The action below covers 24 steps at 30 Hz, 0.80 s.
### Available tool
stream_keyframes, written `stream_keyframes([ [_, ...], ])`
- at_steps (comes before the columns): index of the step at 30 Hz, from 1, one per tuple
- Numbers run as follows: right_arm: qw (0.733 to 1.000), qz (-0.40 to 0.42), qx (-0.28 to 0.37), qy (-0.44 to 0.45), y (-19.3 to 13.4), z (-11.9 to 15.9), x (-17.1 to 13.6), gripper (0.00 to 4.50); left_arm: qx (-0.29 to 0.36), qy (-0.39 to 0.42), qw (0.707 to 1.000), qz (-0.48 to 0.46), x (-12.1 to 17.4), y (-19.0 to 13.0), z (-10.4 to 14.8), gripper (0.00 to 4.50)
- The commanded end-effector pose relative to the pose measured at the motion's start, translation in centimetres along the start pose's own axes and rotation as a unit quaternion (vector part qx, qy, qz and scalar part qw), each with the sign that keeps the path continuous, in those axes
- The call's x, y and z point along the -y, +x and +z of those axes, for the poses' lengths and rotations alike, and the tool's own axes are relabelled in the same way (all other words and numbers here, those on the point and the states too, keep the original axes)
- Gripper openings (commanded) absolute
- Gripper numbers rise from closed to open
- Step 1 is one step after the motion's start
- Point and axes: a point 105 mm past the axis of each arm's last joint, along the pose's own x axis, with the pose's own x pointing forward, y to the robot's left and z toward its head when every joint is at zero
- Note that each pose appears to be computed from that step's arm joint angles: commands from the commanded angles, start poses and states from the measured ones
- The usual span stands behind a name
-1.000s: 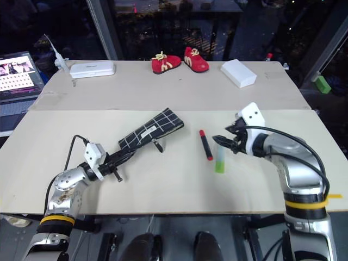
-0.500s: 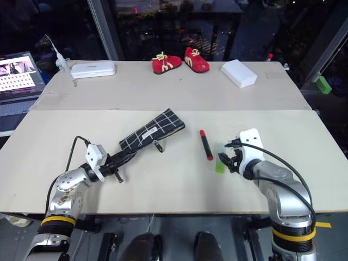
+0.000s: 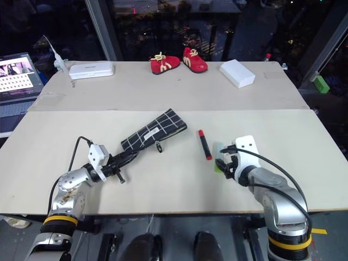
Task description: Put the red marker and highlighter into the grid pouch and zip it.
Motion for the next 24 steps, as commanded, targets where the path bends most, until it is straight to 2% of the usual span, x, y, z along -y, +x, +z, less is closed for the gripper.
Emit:
stream_keyframes([
  [1, 1.0, 0.011, 0.011, -0.008, -0.4, 0.3, -1.2, 3.25, 0.017, 0.01, 1.0, 0.004, -0.2, 0.0, 0.7, 0.0],
  [12, 1.0, 0.007, 0.009, -0.01, -0.3, 0.7, -1.3, 3.25, 0.018, 0.002, 1.0, 0.005, 0.2, 0.1, 0.5, 0.0],
  [18, 0.999, -0.011, -0.04, -0.027, 0.4, -2.9, -1.1, 3.25, 0.022, 0.001, 1.0, 0.01, 0.2, 0.2, 0.6, 0.0],
  [24, 0.998, -0.036, -0.055, -0.019, 0.9, -4.7, 0.2, 3.25, 0.024, 0.0, 1.0, 0.011, 0.3, 0.2, 0.7, 0.0],
])
